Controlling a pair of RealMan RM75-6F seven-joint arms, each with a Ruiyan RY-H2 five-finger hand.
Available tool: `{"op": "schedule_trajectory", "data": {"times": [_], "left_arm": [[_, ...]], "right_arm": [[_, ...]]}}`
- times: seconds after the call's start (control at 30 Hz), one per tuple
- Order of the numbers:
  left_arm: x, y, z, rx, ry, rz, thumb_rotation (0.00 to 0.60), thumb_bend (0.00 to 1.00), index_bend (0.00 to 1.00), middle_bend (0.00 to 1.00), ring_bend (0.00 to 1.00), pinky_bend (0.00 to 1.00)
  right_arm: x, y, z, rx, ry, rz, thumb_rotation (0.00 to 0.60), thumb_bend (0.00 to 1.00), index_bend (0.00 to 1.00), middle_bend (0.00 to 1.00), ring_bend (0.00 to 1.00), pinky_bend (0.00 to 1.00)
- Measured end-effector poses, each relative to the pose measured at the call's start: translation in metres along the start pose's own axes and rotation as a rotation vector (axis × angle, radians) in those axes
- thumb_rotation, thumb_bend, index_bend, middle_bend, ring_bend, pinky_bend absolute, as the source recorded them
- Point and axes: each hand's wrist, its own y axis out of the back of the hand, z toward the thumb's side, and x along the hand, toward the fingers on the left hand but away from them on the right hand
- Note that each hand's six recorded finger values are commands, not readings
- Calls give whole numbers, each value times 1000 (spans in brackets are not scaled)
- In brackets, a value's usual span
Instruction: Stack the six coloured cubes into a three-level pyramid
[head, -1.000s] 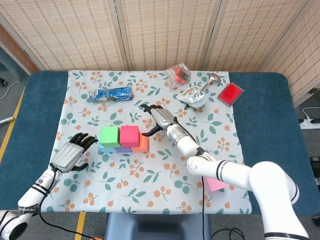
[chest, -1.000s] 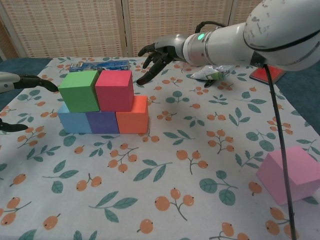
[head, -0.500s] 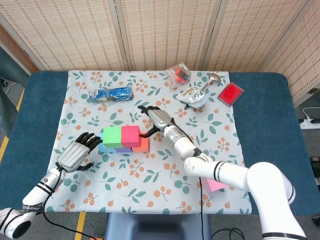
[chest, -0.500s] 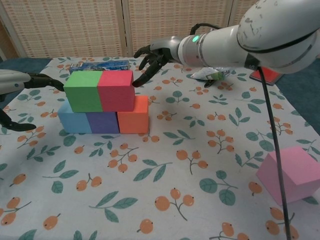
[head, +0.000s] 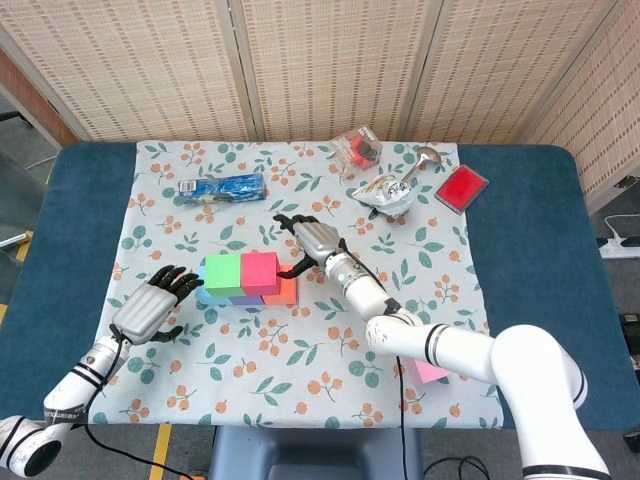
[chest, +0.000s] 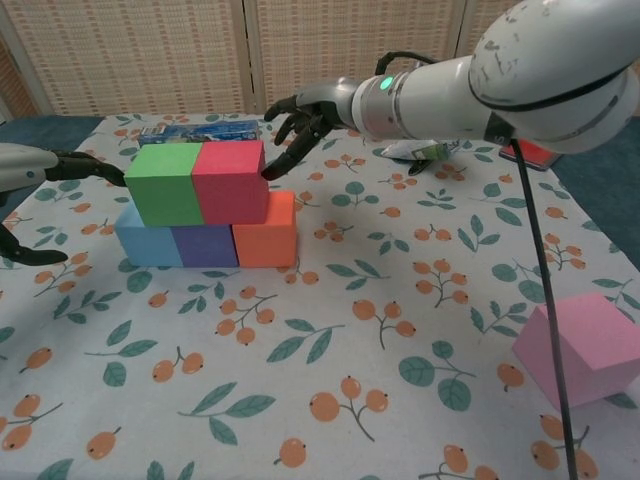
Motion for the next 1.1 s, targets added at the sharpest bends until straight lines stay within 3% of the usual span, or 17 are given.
{"op": "schedule_trajectory", "data": {"times": [0.27, 0.47, 0.87, 1.1], "left_arm": [[-7, 0, -8, -24, 24, 13, 600, 292, 115, 90, 0, 66], [-19, 3, -20, -62, 63, 44, 600, 293, 115, 90, 0, 66], [-67, 15, -57, -152, 213, 171, 600, 291, 134, 94, 0, 66], [-86, 17, -72, -198, 308, 223, 600, 291, 142, 97, 0, 66]], "right_arm": [[13, 12, -9, 24, -4, -20, 488, 0, 0, 133, 0, 0], [42, 22, -18, 38, 10, -22, 487, 0, 0, 134, 0, 0], [156, 33, -74, 138, 48, -8, 490, 0, 72, 144, 0, 0], [220, 22, -114, 205, 86, -18, 488, 0, 70, 146, 0, 0]]}}
